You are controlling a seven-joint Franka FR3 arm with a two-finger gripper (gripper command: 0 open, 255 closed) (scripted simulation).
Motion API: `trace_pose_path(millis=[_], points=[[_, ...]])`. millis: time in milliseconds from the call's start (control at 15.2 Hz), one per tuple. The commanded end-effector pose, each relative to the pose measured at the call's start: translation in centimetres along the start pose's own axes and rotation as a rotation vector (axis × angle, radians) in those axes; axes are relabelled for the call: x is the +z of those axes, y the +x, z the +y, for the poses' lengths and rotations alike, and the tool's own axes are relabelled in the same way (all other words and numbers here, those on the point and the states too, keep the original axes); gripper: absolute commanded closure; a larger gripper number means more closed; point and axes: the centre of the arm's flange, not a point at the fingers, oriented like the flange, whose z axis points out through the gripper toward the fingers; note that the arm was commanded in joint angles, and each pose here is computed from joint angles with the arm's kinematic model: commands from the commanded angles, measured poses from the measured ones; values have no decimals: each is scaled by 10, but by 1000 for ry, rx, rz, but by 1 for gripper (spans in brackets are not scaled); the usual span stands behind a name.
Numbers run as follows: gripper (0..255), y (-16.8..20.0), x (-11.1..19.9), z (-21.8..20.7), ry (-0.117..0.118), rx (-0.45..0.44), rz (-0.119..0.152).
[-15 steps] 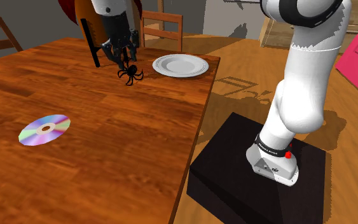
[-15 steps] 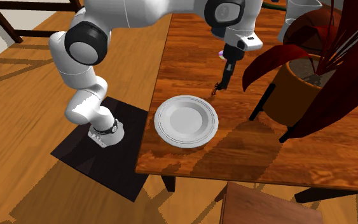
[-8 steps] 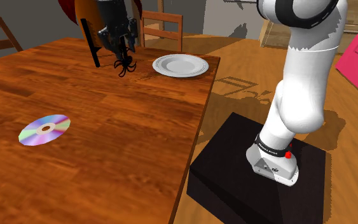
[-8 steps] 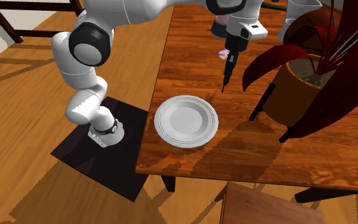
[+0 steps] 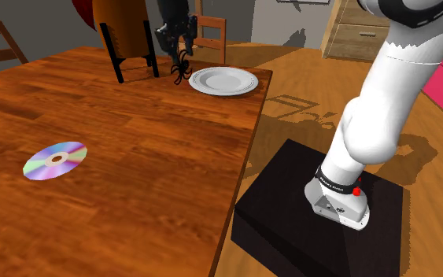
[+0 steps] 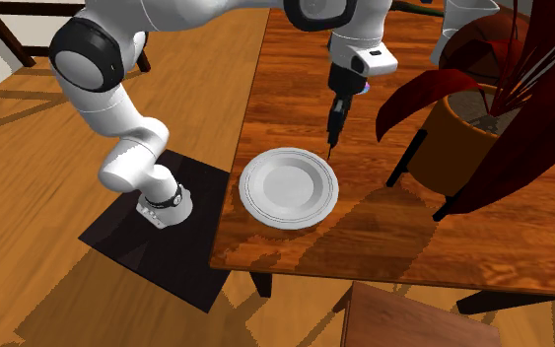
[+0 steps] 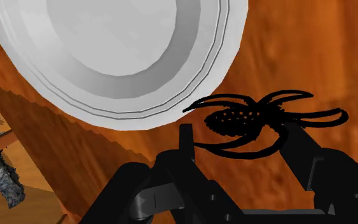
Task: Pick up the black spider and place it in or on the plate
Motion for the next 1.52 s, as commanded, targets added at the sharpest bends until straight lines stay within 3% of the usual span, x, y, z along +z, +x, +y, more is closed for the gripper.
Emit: trace_pose_path(millis=[0, 528, 1254, 1320, 1452], points=[[255, -6, 4, 30, 1, -1, 0], [255, -36, 12, 131, 1, -1, 0], [255, -39, 69, 122, 1, -1, 0], [0, -38, 54, 123, 2, 1, 18], [0, -38, 52, 124, 2, 3, 22]])
